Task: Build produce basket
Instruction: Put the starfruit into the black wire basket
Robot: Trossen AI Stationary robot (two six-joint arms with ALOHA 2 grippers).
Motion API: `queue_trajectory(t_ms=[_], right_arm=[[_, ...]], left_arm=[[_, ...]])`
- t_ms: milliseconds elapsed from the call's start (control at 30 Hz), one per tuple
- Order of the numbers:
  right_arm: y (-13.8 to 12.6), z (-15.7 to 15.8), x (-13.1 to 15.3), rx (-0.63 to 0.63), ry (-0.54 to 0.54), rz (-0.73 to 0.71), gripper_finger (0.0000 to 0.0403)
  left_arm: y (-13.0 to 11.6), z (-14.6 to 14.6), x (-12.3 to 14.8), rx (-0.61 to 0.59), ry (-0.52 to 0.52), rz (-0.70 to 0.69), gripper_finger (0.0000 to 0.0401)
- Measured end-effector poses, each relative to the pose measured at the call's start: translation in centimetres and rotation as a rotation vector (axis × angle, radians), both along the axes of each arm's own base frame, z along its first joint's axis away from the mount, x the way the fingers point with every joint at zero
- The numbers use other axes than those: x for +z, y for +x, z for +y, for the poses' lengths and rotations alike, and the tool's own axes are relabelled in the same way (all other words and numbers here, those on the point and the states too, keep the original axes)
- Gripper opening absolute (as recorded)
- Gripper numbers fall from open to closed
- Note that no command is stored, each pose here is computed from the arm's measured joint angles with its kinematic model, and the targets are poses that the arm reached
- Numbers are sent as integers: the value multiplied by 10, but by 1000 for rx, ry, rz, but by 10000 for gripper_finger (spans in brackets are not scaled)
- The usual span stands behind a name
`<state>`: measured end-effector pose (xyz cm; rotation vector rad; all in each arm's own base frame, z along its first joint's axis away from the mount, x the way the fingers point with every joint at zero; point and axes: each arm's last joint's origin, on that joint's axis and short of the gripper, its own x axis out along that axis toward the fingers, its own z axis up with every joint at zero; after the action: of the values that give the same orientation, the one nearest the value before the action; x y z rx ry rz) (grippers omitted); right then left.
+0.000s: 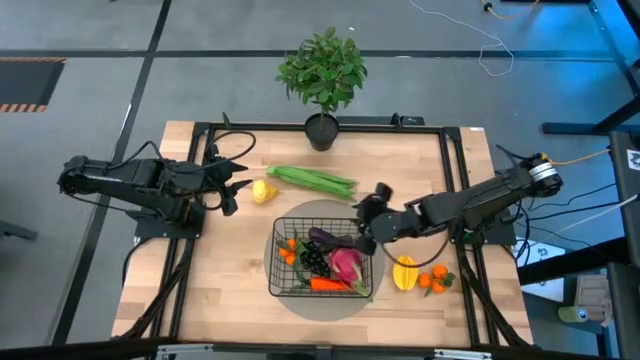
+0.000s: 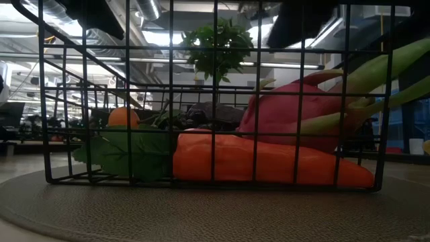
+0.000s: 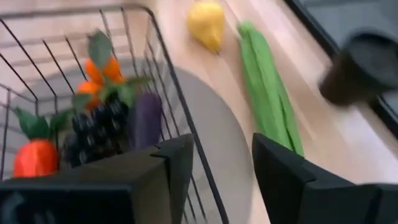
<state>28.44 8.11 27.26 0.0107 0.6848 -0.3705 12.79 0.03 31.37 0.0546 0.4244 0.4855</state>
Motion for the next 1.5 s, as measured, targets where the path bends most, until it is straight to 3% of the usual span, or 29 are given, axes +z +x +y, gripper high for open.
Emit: queue_trajectory(t_ms=[233, 433, 967, 1200, 1500], right_arm=[[-50, -4, 15, -181, 151, 83, 153], [-70, 1, 12, -286, 210, 140, 153], [-71, 5, 11, -279, 157, 132, 153], [-72, 10, 8, -316, 327, 165, 153], [-74, 35, -4, -308, 376, 211, 153]], left_arm=[[0, 0, 0, 0, 0, 0, 160], [0, 0, 0, 0, 1, 0, 160], [0, 0, 0, 1, 1, -1, 160], [0, 0, 0, 1, -1, -2, 160], [0, 0, 0, 16, -33, -20, 160]])
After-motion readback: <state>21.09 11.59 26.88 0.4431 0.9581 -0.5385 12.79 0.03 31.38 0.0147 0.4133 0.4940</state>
